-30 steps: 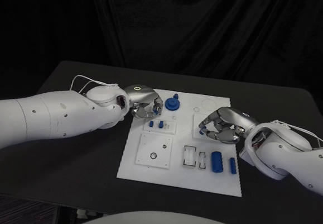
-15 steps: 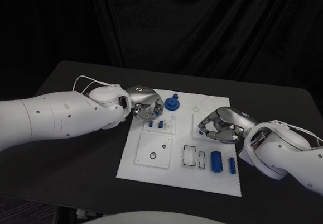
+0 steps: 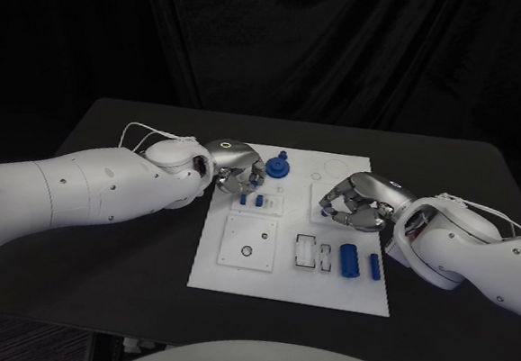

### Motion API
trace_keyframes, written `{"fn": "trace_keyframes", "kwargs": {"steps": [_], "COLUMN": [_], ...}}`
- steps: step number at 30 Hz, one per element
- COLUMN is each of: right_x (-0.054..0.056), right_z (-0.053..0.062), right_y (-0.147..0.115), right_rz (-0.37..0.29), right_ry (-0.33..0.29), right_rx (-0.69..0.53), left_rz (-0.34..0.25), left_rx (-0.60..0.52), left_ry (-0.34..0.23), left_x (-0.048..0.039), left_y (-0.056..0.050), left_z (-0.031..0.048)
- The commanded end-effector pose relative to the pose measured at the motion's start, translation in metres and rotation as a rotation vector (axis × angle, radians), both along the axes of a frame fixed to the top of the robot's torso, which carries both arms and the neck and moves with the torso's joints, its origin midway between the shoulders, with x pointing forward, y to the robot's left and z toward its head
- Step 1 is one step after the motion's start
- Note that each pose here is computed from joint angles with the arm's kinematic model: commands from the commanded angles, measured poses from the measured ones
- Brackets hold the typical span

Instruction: Assemble the parts on the task board

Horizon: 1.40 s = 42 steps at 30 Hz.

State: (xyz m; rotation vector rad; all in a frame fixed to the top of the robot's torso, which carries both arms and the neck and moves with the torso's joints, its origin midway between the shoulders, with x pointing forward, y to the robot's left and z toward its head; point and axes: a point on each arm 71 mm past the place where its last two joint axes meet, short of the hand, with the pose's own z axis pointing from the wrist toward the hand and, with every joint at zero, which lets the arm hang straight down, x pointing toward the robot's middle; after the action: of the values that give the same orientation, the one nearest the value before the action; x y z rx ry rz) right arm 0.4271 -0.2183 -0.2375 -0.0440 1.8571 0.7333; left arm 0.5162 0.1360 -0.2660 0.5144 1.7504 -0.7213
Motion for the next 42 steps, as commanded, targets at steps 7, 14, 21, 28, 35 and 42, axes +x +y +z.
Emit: {"fn": "trace_keyframes", "kwargs": {"steps": [7, 14, 21, 28, 35, 42], "right_x": [-0.001, -0.001, -0.001, -0.001, -0.001, -0.001], "right_z": [-0.003, -0.003, -0.003, -0.004, -0.005, -0.005], "right_y": [0.0, 0.0, -0.001, -0.001, -0.001, -0.001], "right_rz": [-0.007, -0.007, -0.008, -0.009, -0.01, -0.01], "right_ry": [0.013, 0.015, 0.017, 0.019, 0.023, 0.026], "right_rx": [-0.009, -0.01, -0.011, -0.013, -0.016, -0.018], "left_rz": [-0.02, -0.019, -0.014, -0.019, -0.031, -0.031], "left_rx": [-0.019, -0.026, -0.033, -0.059, -0.079, -0.091], "left_ry": [-0.018, -0.03, -0.043, -0.069, -0.073, -0.085], "left_x": [-0.0029, -0.0022, -0.0013, -0.0046, -0.012, -0.0137], "left_y": [-0.007, -0.009, -0.009, -0.008, -0.008, -0.005], "left_z": [0.0012, 0.0021, 0.0031, 0.0062, 0.0088, 0.0105]}}
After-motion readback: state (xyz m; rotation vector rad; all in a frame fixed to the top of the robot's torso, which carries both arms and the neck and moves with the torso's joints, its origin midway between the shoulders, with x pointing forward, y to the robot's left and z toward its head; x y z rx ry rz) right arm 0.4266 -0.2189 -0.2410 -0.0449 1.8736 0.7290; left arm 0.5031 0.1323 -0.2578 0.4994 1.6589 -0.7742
